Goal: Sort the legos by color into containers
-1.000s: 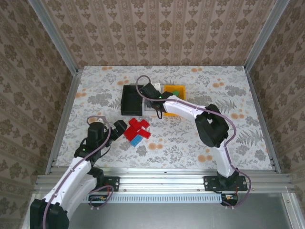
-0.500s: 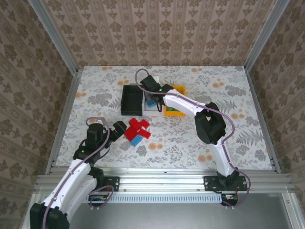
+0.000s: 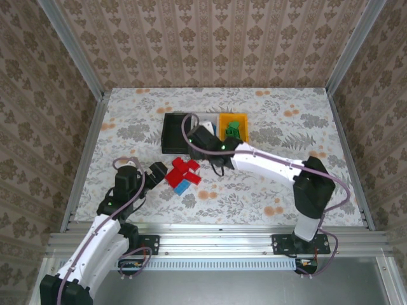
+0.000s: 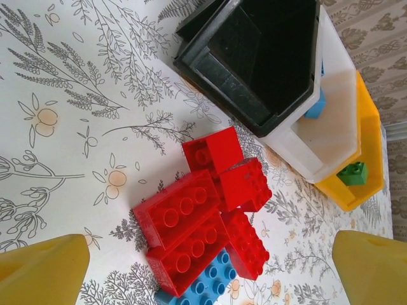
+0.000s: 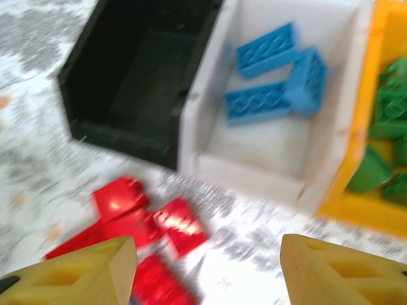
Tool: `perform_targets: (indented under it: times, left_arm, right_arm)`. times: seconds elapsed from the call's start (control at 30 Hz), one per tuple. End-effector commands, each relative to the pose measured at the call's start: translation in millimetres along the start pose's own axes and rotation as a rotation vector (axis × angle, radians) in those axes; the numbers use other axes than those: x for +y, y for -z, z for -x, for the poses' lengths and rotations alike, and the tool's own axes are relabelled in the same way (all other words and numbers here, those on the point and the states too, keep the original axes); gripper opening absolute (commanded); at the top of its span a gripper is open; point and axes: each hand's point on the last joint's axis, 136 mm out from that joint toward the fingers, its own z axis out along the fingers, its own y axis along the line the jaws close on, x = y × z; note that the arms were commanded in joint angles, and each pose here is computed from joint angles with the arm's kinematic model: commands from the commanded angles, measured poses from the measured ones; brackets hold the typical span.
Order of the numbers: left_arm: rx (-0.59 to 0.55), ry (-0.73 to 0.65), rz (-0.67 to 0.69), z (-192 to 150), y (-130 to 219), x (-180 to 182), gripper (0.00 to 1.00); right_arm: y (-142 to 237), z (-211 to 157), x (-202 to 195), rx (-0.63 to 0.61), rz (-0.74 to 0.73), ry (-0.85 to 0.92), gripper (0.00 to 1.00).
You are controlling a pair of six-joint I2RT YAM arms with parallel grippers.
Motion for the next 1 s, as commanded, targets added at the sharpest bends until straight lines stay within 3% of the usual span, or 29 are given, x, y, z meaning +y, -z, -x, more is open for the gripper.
perform_targets:
  times: [0.0,0.37,0.73,0.97]
  left_arm:
    - [-0.007,0.029,0.055,-4,-2,18,1.00]
    - [-0.004,0.044,0.075,-7,-1,25,1.00]
    - [-0.030,0.050,0.078,-4,0,27,1.00]
    - [-0.047,0.051,0.082,0,1,27,1.00]
  right_arm:
    - [0,-42,23,0.071,0.073,-0.096,0.60]
    - [-8,-124,74,0.231,0.139,-0.099,0.59]
    - [-15,-157,84,0.293,0.123,-0.137,0.59]
    - [-37,-165,97,0.313,0.106,-0.120,0.68]
